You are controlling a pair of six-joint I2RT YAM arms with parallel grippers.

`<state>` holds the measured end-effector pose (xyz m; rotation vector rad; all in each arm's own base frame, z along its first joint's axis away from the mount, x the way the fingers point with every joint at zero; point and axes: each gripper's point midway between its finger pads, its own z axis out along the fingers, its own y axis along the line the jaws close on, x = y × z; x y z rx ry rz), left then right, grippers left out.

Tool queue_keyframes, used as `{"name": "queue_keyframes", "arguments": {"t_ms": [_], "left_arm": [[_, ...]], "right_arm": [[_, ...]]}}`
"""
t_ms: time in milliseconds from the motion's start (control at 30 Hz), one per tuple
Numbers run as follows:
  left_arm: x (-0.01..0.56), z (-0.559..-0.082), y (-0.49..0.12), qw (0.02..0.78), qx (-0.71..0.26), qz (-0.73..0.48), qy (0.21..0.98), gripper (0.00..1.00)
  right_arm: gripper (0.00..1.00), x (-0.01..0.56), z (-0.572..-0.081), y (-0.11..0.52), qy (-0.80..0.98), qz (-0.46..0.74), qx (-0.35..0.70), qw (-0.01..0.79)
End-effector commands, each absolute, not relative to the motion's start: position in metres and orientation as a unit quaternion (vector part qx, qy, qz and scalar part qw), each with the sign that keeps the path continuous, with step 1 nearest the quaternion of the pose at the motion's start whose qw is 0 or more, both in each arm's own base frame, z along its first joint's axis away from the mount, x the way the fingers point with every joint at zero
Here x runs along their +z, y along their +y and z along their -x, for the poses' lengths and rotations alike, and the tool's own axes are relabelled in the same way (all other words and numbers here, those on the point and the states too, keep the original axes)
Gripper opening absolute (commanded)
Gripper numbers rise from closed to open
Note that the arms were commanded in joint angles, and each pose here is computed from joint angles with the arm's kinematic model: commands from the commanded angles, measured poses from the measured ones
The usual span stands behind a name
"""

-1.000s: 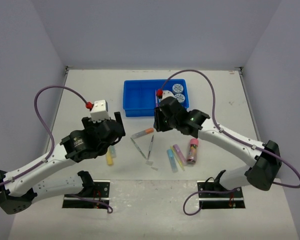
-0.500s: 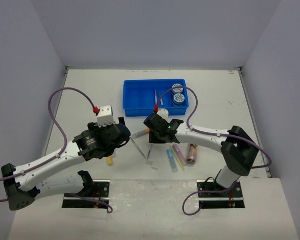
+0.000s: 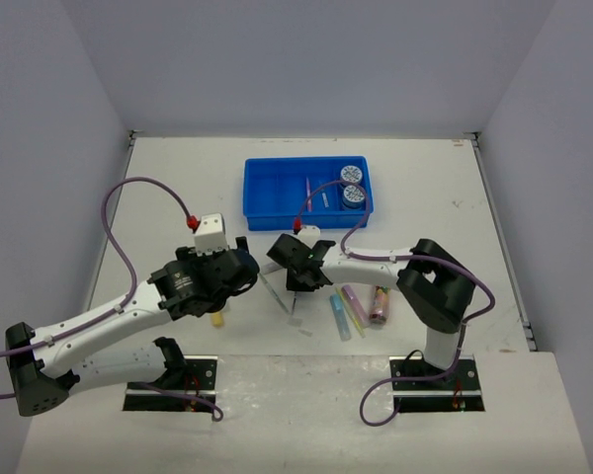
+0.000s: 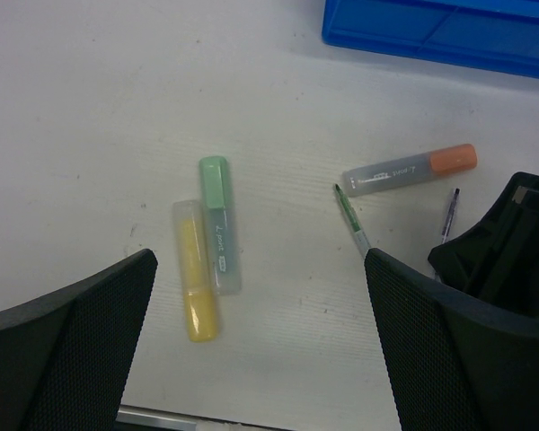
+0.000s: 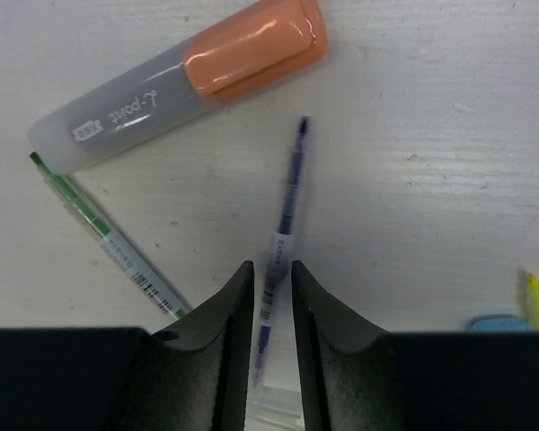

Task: Sort the stationery into containers
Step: Pick up the pen from the center of the board.

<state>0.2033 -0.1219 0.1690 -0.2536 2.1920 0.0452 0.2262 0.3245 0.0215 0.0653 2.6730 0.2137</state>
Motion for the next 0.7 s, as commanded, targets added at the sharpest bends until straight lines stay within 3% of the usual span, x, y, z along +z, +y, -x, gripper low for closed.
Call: {"name": "queue_keyframes", "arguments": {"t_ms": [0, 267, 433, 667], "left_arm": [[0.174, -0.208, -0.122, 0.466, 0.006, 0.114, 0.877, 1.0], [0.173, -0.207, -0.122, 0.466, 0.005, 0.109, 0.878, 1.0], [0.169, -0.206, -0.122, 0.462, 0.004, 0.107, 0.88, 1.0], [0.166, -0.204, -0.129, 0.452, -0.015, 0.115, 0.884, 1.0]], "right_arm": [[0.23, 0.019, -0.233, 0.326, 0.966, -0.052, 0.059, 0.248], [0.16, 0.007, -0.232, 0.314, 0.966, -0.066, 0.024, 0.249], [0.02, 0.008, -0.235, 0.311, 0.965, -0.07, 0.017, 0.254], [0.0, 0.049, -0.248, 0.31, 0.952, -0.076, 0.039, 0.294]]}}
